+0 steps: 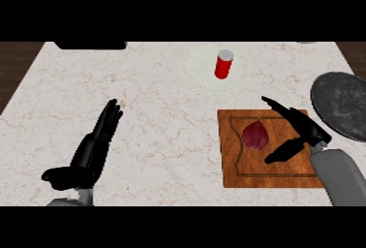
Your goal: Pick the pear from the cutting board and place it in the pan
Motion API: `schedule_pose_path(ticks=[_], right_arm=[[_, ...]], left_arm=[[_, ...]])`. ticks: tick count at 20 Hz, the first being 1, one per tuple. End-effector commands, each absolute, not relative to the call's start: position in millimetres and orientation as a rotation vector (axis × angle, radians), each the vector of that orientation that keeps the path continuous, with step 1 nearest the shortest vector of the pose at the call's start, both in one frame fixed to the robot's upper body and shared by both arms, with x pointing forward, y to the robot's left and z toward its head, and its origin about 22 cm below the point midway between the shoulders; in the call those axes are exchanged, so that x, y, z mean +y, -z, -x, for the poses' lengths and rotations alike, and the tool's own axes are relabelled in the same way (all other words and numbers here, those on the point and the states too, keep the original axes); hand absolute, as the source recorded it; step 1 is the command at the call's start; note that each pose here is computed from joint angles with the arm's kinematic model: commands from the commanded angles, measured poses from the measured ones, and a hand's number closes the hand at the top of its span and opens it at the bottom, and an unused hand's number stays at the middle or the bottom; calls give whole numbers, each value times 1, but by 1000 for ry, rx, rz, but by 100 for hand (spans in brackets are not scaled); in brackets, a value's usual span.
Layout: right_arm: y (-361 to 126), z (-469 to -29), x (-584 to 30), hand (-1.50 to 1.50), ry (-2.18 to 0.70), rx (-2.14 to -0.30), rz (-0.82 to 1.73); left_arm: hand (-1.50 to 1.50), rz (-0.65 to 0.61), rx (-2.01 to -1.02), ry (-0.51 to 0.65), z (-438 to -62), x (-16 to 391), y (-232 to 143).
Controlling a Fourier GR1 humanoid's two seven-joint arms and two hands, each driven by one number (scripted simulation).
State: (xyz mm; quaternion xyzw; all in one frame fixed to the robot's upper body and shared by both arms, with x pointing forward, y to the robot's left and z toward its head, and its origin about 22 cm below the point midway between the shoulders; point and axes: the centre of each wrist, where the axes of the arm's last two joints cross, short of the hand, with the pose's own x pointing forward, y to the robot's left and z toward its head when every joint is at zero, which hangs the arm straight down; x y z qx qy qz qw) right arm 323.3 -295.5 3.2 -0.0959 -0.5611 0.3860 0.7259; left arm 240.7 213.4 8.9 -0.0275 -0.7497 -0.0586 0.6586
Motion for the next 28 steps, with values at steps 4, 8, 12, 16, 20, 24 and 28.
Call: schedule_pose_path(ticks=[4,8,12,16,20,24,28], right_arm=[[16,-337,-291,-150,-828,-1235,218],[10,-339,-281,-150,-855,-1211,213],[37,-346,-284,-150,-848,-1164,192],[40,-344,-262,150,-1047,-1182,187],[58,-331,-256,150,-1052,-1206,226],[62,-342,-275,150,-1027,-1237,265],[54,-338,-269,150,-991,-1310,371]], left_arm=[[0,54,-1704,116,-236,196,-11],[0,59,-1689,126,-256,202,-19],[0,65,-1697,125,-257,209,-21],[0,84,-1695,140,-254,187,-18],[0,61,-1691,127,-242,202,4],[0,62,-1695,136,-245,203,-14],[0,54,-1698,134,-235,200,-5]])
